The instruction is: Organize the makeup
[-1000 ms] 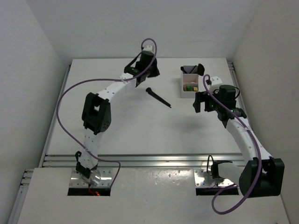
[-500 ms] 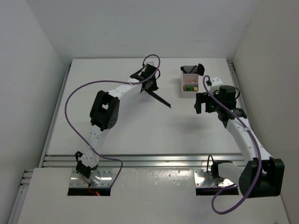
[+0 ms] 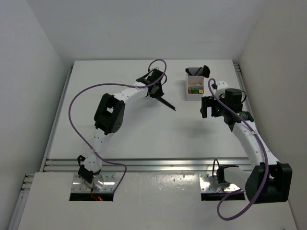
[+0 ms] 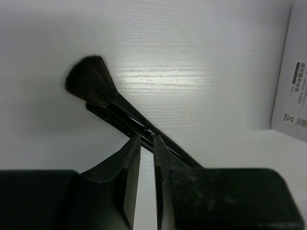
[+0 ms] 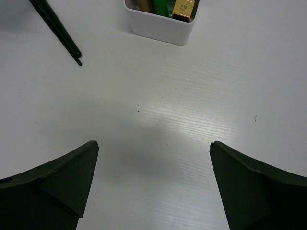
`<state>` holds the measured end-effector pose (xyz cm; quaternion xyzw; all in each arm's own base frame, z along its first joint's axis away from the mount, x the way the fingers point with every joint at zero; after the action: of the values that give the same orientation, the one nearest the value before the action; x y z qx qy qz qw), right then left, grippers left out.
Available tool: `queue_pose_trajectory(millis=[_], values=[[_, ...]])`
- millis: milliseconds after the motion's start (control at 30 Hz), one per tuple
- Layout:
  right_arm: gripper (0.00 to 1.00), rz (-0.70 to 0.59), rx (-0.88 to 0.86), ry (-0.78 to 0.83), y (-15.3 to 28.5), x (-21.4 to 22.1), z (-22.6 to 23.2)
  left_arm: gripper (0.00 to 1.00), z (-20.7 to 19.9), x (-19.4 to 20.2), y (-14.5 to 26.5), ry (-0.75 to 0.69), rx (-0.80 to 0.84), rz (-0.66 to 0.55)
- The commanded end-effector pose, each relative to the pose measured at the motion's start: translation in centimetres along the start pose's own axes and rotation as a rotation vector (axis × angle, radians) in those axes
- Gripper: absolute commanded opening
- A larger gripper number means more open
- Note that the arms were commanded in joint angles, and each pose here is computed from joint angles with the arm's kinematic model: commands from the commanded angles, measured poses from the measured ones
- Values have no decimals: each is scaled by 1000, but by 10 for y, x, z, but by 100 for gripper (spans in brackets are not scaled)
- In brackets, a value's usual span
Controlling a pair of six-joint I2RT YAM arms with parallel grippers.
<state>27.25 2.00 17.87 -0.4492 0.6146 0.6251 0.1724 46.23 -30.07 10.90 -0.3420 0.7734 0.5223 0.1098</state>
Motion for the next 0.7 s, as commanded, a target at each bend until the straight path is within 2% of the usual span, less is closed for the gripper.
queue_pose_trajectory(millis=[0, 667], values=[[100, -54, 28, 23, 7, -16, -5, 23, 4, 5, 5, 10, -50, 7], [100, -41, 30, 77, 11, -8, -5, 25, 16, 19, -18, 19, -104, 39]])
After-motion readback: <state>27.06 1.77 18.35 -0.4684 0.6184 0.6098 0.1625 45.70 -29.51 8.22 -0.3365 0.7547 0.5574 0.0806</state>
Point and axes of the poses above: each gripper's point midway between its finger pads, its own y axis back along the fingers, its own z axis along the line the jaws close on, x = y × z, the point moved 7 cm from there along y, back along the fingers, and after that the axes turned 12 degrees about y, right-handed, at the moved point
